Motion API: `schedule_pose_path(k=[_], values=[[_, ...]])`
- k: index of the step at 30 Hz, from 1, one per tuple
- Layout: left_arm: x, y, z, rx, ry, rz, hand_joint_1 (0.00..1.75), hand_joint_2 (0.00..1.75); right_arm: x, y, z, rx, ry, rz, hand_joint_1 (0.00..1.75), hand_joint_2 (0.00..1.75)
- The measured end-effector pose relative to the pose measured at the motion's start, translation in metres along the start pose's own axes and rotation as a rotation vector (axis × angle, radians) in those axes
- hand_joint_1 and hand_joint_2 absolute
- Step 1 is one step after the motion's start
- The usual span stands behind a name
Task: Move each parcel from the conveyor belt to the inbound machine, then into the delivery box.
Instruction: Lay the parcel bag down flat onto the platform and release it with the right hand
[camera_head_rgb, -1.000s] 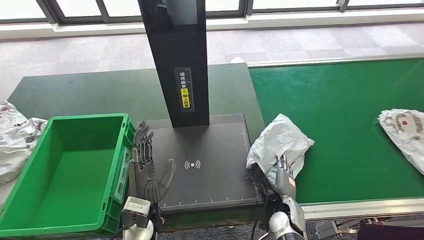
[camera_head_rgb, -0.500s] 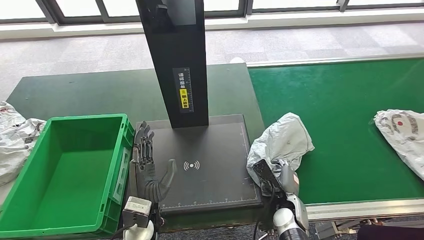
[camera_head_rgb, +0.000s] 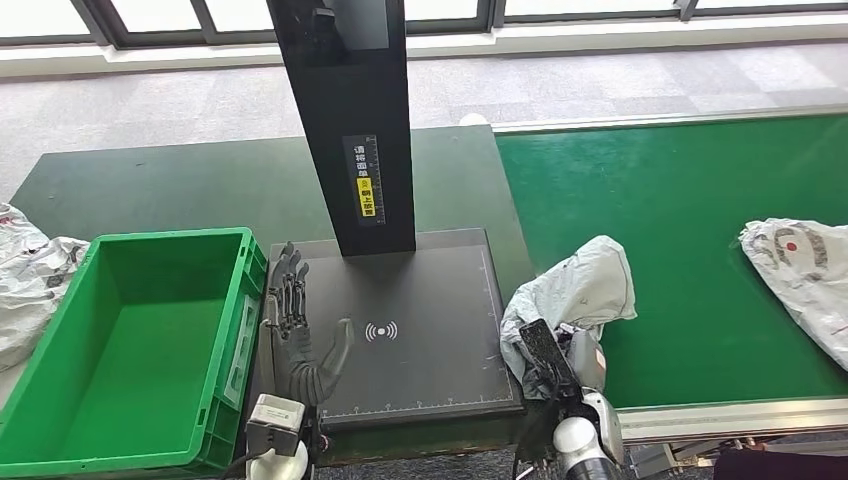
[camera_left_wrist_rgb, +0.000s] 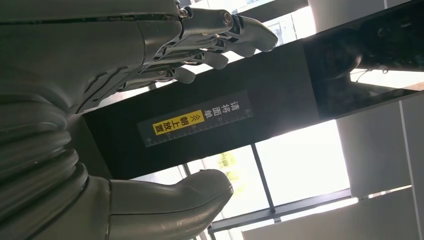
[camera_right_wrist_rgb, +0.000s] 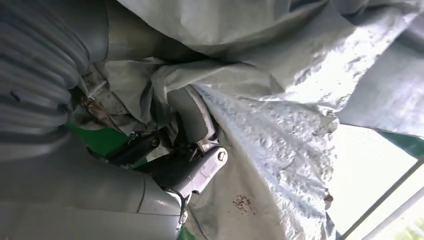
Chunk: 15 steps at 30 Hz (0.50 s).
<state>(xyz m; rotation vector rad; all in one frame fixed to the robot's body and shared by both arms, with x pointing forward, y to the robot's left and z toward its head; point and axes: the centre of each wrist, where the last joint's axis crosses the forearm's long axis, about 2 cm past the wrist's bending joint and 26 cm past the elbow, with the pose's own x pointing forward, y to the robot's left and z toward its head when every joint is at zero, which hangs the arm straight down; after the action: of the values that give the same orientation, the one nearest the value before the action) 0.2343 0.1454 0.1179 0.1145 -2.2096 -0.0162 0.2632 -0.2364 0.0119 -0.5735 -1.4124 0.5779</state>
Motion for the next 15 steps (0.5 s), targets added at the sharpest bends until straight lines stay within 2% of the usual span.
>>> schedule_pose_path(k=[9, 15], values=[[0.001, 0.001, -0.001, 0.021, -0.001, 0.002, 0.0, 1.75, 0.005, -0.007, 0.017, -0.138, -0.101, -0.132, 1.75, 1.75], [0.001, 0.002, -0.001, 0.045, 0.008, 0.01, 0.0, 1.75, 0.015, -0.006, 0.024, -0.163, -0.232, -0.303, 1.75, 1.75]])
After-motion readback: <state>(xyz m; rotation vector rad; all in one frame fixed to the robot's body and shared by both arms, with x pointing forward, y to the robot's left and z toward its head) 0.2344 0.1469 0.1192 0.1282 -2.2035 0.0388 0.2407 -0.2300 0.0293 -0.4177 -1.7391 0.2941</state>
